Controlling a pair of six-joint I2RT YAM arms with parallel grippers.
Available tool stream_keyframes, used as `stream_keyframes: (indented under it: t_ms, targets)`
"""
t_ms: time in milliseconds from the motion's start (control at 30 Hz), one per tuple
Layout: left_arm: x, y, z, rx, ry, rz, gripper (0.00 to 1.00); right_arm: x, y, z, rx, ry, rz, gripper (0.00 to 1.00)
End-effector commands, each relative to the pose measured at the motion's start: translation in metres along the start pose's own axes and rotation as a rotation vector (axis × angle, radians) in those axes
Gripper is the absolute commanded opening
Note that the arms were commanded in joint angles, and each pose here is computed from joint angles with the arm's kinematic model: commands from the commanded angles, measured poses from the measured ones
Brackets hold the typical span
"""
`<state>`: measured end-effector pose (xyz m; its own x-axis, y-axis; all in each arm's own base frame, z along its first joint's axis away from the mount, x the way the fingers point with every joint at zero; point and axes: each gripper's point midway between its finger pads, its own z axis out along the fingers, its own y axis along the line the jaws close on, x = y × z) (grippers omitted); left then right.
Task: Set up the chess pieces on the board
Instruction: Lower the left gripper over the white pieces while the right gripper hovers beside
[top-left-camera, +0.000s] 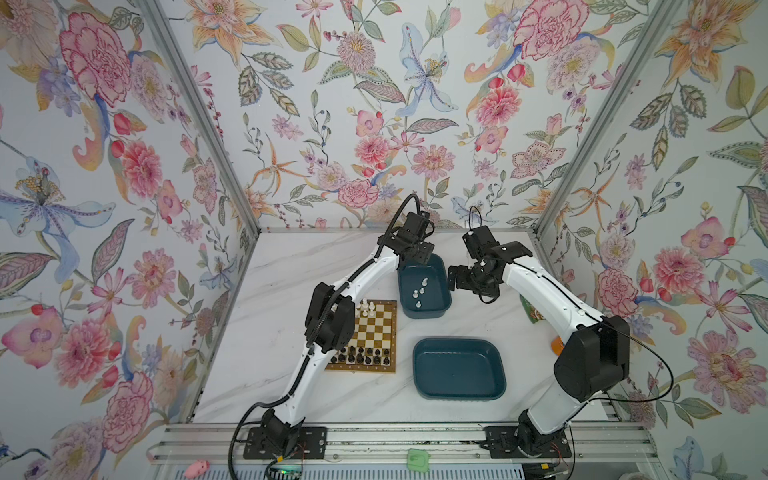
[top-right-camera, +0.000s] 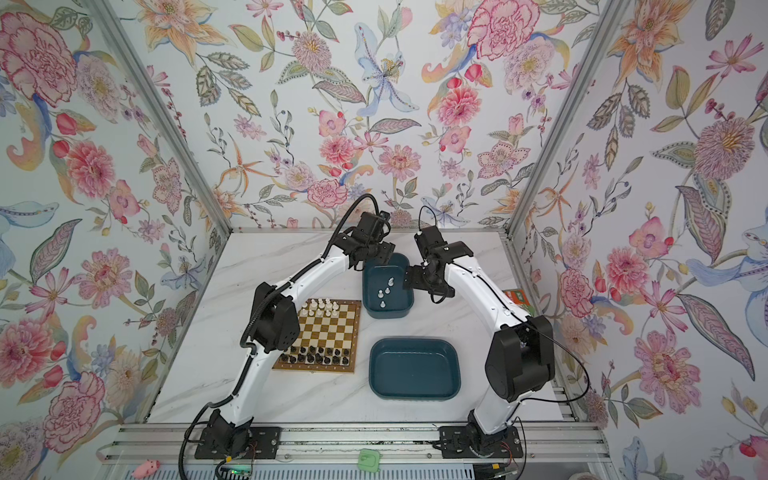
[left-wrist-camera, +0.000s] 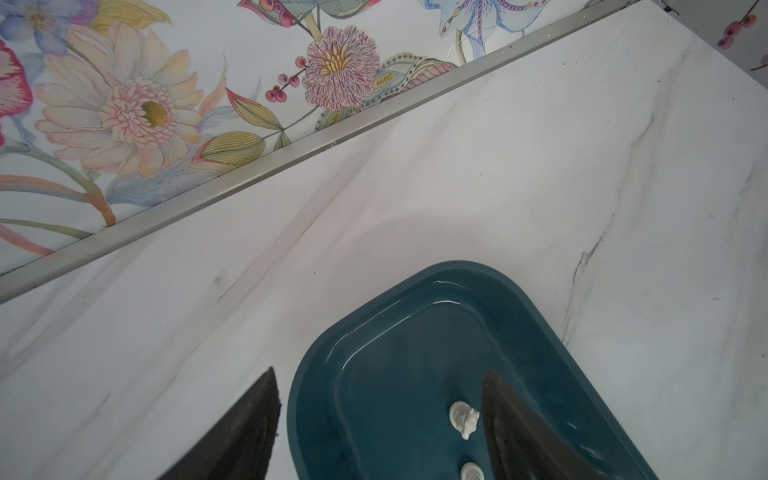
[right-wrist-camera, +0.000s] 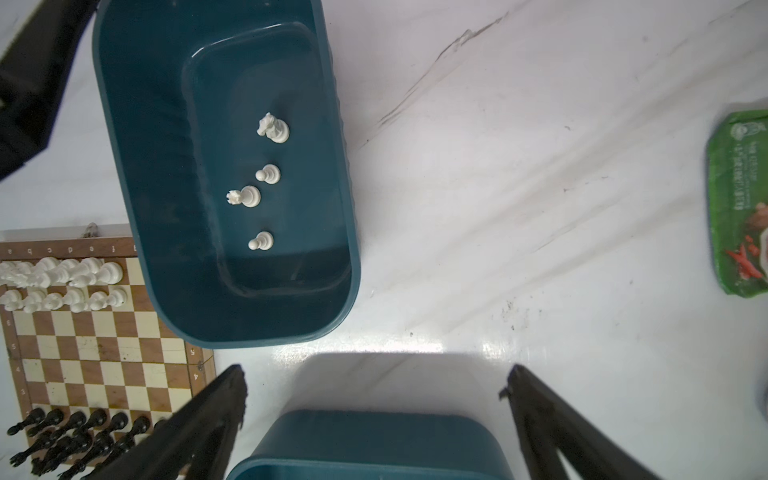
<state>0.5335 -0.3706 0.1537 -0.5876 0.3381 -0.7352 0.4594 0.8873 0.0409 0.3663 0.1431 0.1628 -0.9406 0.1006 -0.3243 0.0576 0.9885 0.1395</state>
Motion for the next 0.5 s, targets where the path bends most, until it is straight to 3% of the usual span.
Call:
stream_keyframes:
  t_ms: [0,167,467]
  targets:
    - [0.015,-0.015,0.007,0.03,0.058,0.015,0.72,-0.001,0.0,-0.004,-0.011,0.031,-0.028,0.99]
    - [0.038,-0.026,0.018,0.037,0.12,0.058,0.58,0.001,-0.016,-0.003,-0.017,0.047,-0.011,0.99]
    - [0.059,-0.038,0.025,0.07,0.165,0.097,0.6,0.015,-0.027,0.002,-0.052,0.084,-0.01,0.99]
